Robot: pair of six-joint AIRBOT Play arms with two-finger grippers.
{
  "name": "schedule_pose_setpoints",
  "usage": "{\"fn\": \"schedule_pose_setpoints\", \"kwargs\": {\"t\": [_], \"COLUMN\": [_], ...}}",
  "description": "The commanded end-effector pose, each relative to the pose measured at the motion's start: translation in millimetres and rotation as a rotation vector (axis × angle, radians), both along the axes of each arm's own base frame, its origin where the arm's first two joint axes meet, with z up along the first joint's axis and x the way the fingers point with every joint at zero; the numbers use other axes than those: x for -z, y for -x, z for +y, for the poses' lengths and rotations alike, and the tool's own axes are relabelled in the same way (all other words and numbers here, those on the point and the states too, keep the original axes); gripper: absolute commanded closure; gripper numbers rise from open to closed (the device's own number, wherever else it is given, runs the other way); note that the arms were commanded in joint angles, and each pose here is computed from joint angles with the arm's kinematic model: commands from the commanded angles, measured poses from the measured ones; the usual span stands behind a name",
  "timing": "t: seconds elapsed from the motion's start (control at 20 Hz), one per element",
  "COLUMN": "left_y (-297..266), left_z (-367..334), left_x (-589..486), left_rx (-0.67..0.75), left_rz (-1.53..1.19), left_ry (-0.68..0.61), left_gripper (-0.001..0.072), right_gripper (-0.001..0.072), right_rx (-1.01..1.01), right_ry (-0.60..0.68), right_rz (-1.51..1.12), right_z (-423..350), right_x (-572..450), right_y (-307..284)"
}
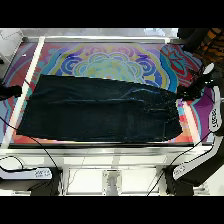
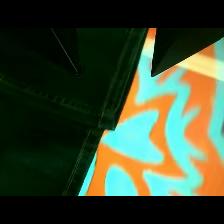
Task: Fold the clothes and pants, and hang the long-sleeved shirts on hangers.
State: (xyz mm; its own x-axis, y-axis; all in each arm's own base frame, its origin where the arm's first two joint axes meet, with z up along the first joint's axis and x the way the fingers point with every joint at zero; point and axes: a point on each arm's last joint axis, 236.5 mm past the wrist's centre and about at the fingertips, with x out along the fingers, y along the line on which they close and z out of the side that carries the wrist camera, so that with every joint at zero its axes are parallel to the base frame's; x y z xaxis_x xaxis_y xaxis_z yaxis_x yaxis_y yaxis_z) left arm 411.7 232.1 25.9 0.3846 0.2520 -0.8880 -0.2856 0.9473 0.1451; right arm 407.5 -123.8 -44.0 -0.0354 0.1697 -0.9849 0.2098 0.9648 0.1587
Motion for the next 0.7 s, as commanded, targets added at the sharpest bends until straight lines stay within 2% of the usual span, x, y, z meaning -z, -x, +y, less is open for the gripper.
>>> {"fn": "schedule_pose_setpoints", "kwargs": {"t": [0.0, 0.15, 0.3, 0.35, 0.45, 0.65], "left_y": [40.0, 66.3, 93.4, 104.8, 126.5, 148.2], "left_z": [13.8, 27.4, 14.3, 10.4, 6.1, -5.8], "left_x": [-1.2, -13.9, -5.3, 2.3, 20.1, 46.5], "left_rx": [-0.030, -0.079, -0.055, -0.051, -0.079, -0.077], "left_rz": [0.115, 0.106, 0.145, 0.177, 0.228, 0.256], "left_ry": [0.013, 0.054, 0.189, 0.222, 0.272, 0.326], "left_gripper": [0.0216, 0.0216, 0.0216, 0.0216, 0.0214, 0.0215], "right_gripper": [0.0342, 0.0342, 0.0340, 0.0316, 0.0222, 0.0223], "right_rx": [0.001, 0.080, 0.155, 0.171, 0.190, 0.203], "right_ry": [-0.015, -0.015, -0.048, -0.056, -0.084, -0.162], "right_rz": [0.056, 0.019, -0.003, 0.010, 0.047, 0.004], "right_z": [-20.2, -39.6, -32.0, -26.4, -12.1, 10.8], "right_x": [-19.3, -27.1, 4.6, 18.3, 44.0, 55.4], "right_y": [42.4, 86.9, 137.9, 154.0, 180.4, 173.9]}}
